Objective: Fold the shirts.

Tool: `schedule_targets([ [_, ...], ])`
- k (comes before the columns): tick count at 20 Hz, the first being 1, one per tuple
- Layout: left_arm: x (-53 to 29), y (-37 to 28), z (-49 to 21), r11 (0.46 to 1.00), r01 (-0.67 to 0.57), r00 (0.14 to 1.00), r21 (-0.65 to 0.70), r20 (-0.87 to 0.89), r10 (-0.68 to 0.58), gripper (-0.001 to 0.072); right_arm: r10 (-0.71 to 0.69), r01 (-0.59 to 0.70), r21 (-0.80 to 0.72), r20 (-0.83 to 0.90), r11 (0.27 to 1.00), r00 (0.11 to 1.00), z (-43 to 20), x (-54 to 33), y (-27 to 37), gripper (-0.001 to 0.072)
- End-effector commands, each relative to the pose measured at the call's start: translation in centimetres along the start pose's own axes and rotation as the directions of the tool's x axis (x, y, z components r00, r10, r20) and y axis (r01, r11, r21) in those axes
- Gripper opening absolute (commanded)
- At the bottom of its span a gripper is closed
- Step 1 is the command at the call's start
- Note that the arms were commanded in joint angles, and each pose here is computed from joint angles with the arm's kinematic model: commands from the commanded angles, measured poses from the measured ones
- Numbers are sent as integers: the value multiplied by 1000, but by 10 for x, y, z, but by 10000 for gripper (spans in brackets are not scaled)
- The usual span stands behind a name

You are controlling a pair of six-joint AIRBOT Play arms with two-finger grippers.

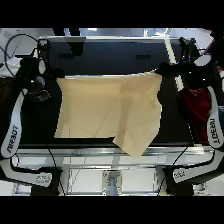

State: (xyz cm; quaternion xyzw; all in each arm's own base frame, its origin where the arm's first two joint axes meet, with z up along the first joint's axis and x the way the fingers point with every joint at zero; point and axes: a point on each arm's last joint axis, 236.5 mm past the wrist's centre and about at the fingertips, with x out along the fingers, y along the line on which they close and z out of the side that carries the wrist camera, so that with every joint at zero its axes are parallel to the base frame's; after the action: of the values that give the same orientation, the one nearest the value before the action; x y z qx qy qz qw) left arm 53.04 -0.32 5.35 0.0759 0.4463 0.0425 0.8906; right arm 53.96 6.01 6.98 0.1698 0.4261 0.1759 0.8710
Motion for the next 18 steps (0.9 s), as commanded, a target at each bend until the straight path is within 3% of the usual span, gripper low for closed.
schedule_targets([
  [1, 34, 2, -5, 999, -37, 999, 12, -3, 37, 11, -73, 71, 31, 58, 997, 996, 8, 36, -36, 11],
  [5, 26, 8, -38, 997, -53, 987, 62, -148, 62, 11, -30, 21, -44, -196, 999, 980, -42, 22, -18, 11],
  [9, 14, 15, -86, 990, -54, 933, 129, -347, 96, 11, -64, 21, -93, -485, 995, 872, -117, 6, -23, 11],
  [14, 20, -9, -142, 986, 70, 865, 150, -502, 15, 11, -67, 34, -71, -529, 997, 846, -139, 11, -31, 11],
  [17, 29, -12, -161, 985, 81, 836, 152, -549, 16, 12, -55, 40, -39, -572, 998, 819, -165, 16, -37, 14],
  [18, 30, -12, -162, 985, 82, 834, 152, -551, 16, 42, -56, 46, -32, -577, 998, 815, -171, 19, -39, 21],
])
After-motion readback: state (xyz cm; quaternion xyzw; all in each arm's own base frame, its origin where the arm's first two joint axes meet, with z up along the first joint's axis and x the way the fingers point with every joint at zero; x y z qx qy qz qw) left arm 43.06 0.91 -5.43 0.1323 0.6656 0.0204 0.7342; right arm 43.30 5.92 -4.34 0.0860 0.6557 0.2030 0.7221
